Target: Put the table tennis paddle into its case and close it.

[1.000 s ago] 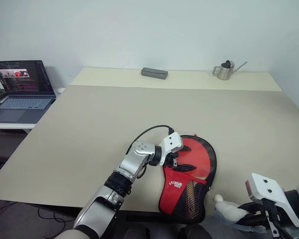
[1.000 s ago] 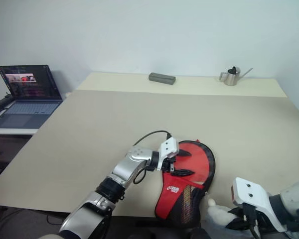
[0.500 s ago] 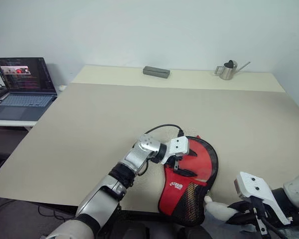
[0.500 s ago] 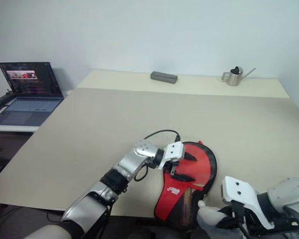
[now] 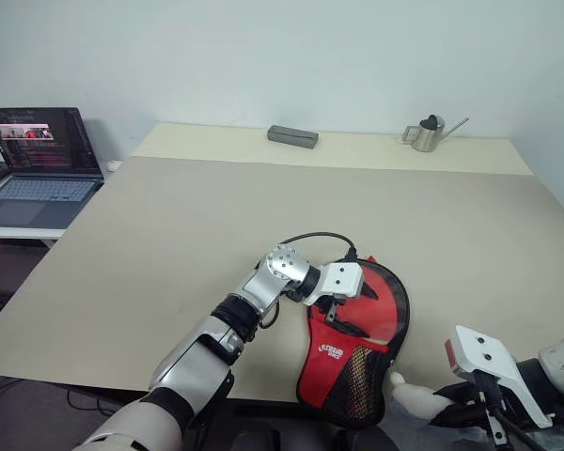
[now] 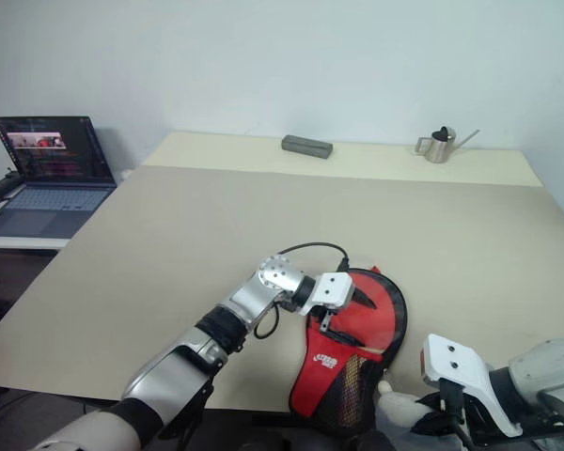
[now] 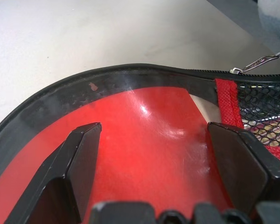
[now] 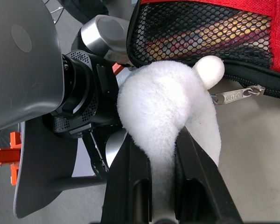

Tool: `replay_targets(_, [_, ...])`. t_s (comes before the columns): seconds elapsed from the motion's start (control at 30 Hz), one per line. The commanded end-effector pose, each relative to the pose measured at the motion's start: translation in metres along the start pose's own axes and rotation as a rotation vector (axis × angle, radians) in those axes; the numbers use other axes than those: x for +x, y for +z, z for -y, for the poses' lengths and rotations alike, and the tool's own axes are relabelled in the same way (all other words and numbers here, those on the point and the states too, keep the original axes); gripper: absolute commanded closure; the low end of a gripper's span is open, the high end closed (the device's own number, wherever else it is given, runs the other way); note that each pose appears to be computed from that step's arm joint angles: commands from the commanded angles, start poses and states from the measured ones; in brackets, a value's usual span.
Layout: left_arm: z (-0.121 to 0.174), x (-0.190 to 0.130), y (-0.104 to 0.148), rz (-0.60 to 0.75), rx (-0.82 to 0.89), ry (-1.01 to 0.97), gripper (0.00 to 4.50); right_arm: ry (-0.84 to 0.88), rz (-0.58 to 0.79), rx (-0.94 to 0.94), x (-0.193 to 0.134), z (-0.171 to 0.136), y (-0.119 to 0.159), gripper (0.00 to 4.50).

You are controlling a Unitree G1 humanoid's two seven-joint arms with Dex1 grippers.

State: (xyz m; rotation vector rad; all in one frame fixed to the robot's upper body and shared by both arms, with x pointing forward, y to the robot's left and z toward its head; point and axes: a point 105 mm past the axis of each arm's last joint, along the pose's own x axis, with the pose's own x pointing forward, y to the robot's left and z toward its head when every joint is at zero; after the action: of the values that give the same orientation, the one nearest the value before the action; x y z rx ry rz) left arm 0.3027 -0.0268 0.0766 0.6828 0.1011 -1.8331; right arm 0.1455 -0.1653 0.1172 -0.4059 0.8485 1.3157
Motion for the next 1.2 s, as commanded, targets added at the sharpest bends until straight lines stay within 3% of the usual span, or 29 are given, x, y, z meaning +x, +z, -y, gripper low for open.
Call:
replay_targets(0.03, [0.045,0.010,-0.049,-0.129,-0.147,-0.159,0.54,0.080,0.008,-0.004,0.004,-0.015,0.002,4.34])
replay_targets(0.8, [0.056,0.016,-0.051,-0.127,-0.175,-0.156,0.54,0.295,0.041,0.041,0.018,-0.067,0.002,4.34])
replay_targets(1.2, [0.053,0.018,-0.051,-0.132,-0.174,-0.138,0.54,0.375,0.079,0.034,0.021,-0.079,0.011,4.35])
